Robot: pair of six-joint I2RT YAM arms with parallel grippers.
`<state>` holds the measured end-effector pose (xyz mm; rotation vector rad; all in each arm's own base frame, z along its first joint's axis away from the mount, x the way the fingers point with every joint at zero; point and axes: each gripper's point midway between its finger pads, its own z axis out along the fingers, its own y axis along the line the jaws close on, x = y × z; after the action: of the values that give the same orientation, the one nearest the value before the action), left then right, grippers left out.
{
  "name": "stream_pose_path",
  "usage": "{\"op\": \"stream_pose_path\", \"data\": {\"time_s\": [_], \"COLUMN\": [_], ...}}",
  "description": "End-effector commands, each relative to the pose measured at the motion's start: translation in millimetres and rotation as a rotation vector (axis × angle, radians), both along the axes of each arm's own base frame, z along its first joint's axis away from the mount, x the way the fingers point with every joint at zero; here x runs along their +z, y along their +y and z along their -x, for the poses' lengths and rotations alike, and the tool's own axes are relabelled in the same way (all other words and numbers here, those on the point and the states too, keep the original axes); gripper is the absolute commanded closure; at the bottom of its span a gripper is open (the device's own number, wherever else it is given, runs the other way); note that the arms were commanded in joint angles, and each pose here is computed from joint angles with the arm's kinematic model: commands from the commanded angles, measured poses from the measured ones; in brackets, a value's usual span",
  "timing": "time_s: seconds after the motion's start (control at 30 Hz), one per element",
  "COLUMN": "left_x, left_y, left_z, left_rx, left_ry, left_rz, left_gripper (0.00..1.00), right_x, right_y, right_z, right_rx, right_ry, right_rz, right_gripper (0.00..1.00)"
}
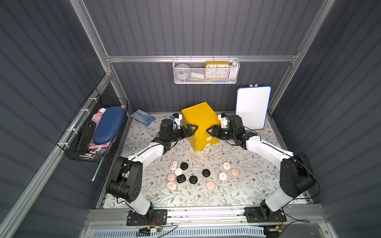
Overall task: Put the bluetooth earphones in the drawer according to color
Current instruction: Open the drawer in the storage box.
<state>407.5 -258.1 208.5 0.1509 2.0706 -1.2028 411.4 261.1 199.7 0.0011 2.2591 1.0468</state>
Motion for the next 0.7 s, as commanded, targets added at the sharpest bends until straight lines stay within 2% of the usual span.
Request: {"op": "stream_pose_path", "data": {"time_s": [0.0,0.23,0.43,0.67], "left_x": [-20.2,-21.5,-22.4,-25.6], "left_y": [1.3,2.5,5.0,7.5], "left_z": [-0.1,-0.4,-2.1,-4.3], "left_rx": [0.000,0.008,0.023,0.038], "left_ry": [0.045,0.052,0.055,0.065], "left_rz": [-0.050,-0.054,-0.061,-0.070], "left_gripper": [0.01,0.01,0.01,0.01], "right_x": [18.5,15.5,8.2,-7.1], "right_y": [1.0,-4.1,-13.4,-34.8], "right_z": [-11.0,-2.7,18.0,60.0], "right_rx": [-0.014,-0.013,-0.008,-0.005], "right_ry": [-0.061,-0.049,-0.033,-0.006], "right_rz": [-0.028,-0.007,0.016,0.061], "right_gripper": [0.53,0.63,0.65,0.65]}}
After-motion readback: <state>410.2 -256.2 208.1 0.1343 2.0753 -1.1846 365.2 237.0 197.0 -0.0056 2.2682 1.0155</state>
